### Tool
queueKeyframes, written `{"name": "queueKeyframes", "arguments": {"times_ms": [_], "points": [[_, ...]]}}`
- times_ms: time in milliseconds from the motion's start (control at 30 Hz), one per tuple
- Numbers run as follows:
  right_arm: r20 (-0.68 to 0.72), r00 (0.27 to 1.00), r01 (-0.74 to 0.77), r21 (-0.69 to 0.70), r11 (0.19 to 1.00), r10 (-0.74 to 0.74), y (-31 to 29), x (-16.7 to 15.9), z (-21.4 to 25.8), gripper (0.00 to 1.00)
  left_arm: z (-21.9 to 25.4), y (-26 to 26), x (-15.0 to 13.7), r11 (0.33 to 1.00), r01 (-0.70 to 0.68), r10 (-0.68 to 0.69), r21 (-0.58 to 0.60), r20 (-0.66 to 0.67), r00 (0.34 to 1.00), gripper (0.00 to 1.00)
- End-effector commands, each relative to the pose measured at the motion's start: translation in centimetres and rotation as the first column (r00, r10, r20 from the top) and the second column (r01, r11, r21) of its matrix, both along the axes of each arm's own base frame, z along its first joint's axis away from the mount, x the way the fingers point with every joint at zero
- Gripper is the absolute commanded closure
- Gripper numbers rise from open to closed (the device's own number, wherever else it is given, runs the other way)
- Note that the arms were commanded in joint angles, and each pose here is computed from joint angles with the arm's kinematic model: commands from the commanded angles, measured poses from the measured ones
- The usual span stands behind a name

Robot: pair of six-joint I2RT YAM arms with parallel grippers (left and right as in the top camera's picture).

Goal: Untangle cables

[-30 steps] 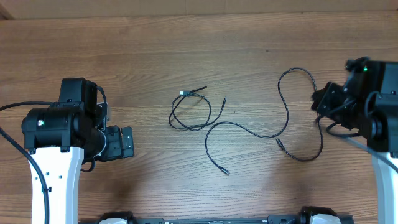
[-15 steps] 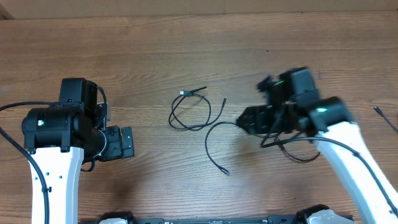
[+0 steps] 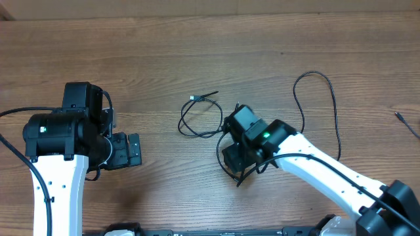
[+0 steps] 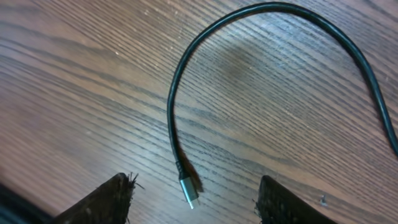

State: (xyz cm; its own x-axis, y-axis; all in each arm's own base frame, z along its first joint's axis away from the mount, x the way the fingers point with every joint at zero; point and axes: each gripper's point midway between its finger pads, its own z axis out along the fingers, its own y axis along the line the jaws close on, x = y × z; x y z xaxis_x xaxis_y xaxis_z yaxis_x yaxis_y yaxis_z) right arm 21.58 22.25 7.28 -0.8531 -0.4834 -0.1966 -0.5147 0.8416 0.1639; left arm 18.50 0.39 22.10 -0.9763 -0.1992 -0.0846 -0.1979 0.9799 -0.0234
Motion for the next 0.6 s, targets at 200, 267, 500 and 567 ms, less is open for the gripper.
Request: {"name": "queueKeyframes", "arguments": {"times_ms": [200, 267, 500, 567], "points": [[0.022, 0.988, -0.148, -0.084, 0.985, 0.151, 2.0, -2.7, -3.2, 0.39, 0.3, 0.0, 0.2, 1.000, 0.016, -0.016, -0.008, 0.010, 1.000, 0.00], [0.039, 0.983, -0.177, -0.084, 0.981, 0.181, 2.6, -3.3, -3.7, 0.43, 0.3, 0.0, 0.2, 1.000, 0.016, -0.016, -0.008, 0.010, 1.000, 0.00], [0.140, 0.976, -0.142, -0.154, 0.978, 0.164, 1.9, -2.5, -4.8, 0.54, 0.3, 0.0, 0.2, 1.000, 0.016, -0.016, -0.008, 0.010, 1.000, 0.01], [0.135, 0.977, -0.142, -0.165, 0.976, 0.165, 1.5, -2.7, -5.2, 0.55, 0.3, 0.0, 0.2, 1.000, 0.016, -0.016, -0.008, 0.010, 1.000, 0.00]]}}
